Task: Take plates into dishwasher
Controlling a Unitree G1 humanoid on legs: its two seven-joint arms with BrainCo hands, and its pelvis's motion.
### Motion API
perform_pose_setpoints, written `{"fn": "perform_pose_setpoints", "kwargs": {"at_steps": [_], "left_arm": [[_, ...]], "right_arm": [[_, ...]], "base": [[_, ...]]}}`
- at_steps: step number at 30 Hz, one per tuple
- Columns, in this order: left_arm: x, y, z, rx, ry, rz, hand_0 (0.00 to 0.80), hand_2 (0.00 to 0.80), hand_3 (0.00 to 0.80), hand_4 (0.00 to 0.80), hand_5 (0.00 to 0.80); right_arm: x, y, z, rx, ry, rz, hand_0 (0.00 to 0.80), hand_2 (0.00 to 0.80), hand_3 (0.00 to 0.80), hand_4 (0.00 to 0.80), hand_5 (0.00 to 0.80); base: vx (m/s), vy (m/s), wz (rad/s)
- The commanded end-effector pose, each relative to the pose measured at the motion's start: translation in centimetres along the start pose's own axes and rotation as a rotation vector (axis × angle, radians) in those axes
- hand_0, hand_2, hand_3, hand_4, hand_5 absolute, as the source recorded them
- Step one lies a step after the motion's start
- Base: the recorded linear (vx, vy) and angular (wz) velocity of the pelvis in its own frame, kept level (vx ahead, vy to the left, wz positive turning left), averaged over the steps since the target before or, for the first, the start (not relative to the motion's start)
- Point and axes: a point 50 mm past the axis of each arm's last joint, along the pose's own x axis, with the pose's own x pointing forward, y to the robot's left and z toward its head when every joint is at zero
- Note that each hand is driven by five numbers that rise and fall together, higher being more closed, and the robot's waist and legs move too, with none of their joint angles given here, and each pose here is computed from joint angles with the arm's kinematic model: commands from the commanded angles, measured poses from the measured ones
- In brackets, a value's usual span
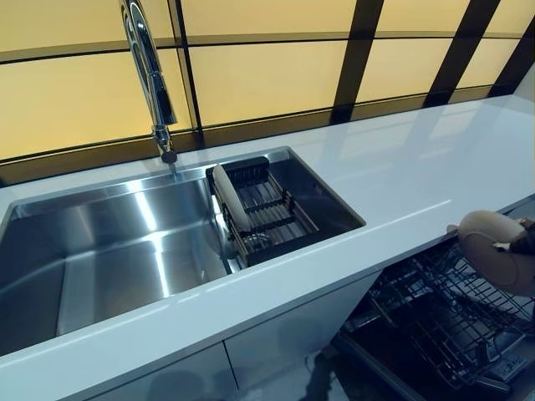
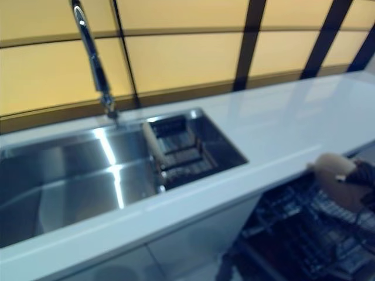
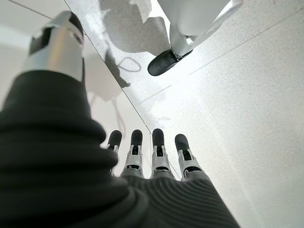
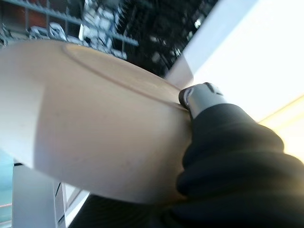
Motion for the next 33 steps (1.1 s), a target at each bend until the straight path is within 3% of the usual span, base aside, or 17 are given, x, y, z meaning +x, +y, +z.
{"fn": "perform_pose_setpoints", "kwargs": {"at_steps": [1,18,33], "left_arm": [[0.1,2.4,1.0,0.009,-0.001,0.069,0.0,0.0,0.0,0.0,0.0],[0.0,2.6,2.8,0.0,-0.066,0.066,0.0,0.0,0.0,0.0,0.0],[-0.5,2.1,6.3,-0.02,-0.2,0.034,0.0,0.0,0.0,0.0,0.0]], "right_arm": [[0.4,0.0,2.2,-0.041,-0.095,-0.005,0.8,0.8,0.8,0.8,0.8],[1.7,6.2,0.2,-0.092,0.014,0.162,0.8,0.8,0.8,0.8,0.8],[2.8,6.6,-0.3,-0.177,0.085,0.117,0.8,0.8,0.8,0.8,0.8]], "base": [[-0.03,-0.022,-0.01],[-0.019,-0.01,0.0],[-0.069,0.008,0.0]]}}
